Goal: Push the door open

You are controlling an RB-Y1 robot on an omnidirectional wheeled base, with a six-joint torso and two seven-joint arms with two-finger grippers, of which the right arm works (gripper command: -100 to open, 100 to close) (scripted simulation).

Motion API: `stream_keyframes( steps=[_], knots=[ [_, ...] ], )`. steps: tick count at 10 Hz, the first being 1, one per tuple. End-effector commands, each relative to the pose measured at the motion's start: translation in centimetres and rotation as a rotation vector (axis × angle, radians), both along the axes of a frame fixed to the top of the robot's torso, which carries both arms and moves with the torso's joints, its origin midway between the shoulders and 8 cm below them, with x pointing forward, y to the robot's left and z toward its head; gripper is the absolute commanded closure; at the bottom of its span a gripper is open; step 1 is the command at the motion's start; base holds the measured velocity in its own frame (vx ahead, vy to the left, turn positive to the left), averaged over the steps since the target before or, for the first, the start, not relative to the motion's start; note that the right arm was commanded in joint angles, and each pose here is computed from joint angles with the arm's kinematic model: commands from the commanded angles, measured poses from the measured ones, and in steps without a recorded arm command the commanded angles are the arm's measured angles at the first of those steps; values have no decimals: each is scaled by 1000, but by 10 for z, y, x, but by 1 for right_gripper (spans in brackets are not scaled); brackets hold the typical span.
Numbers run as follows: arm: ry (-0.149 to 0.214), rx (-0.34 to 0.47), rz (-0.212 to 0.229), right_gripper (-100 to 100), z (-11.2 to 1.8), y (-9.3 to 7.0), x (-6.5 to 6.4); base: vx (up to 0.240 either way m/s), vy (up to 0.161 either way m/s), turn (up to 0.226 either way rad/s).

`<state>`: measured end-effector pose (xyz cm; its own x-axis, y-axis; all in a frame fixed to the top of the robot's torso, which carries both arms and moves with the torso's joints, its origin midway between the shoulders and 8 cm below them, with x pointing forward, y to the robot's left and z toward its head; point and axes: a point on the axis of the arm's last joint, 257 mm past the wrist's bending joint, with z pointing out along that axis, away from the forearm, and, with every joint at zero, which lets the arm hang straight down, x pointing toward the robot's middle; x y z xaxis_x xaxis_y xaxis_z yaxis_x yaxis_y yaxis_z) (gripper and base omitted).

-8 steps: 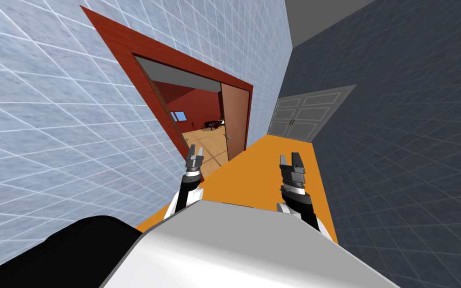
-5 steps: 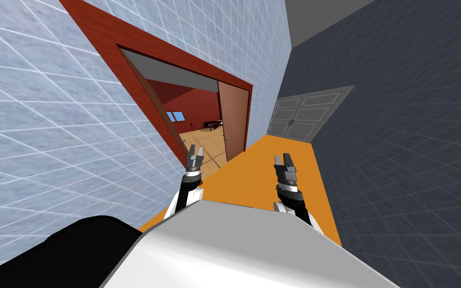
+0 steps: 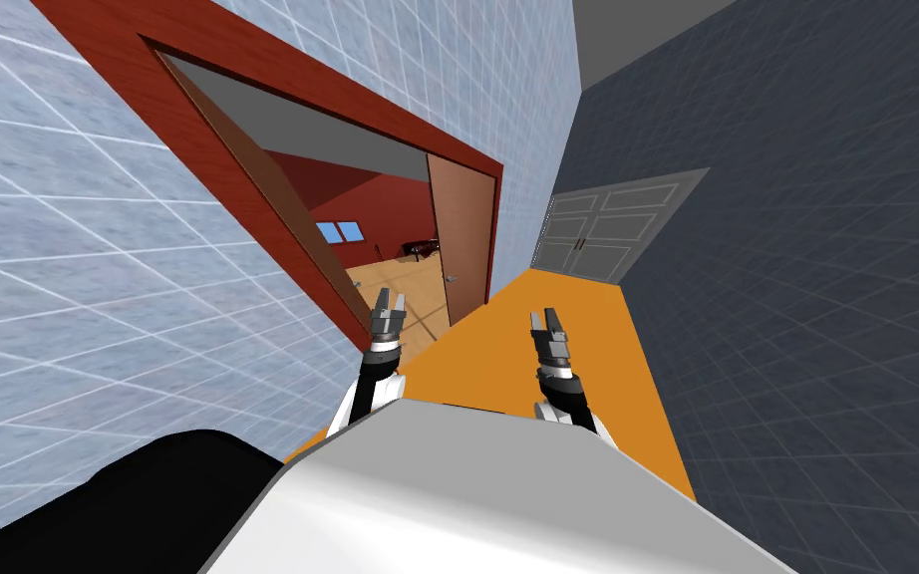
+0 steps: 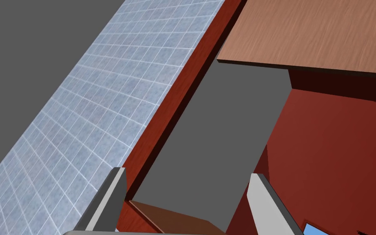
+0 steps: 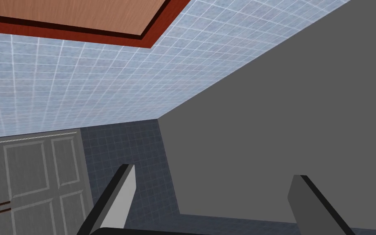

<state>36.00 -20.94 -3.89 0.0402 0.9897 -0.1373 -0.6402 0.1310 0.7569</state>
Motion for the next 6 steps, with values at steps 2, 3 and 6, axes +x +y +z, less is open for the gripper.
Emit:
stream_keyframes(
  steps=[2,3,6],
  knots=[
    [21,9,42,-100,-12,13,8,121,9,-29],
    [32,14,63,-100,-18,20,10,128,-11,-29],
    [69,29,136,-100,-37,46,18,178,4,-41]
  ],
)
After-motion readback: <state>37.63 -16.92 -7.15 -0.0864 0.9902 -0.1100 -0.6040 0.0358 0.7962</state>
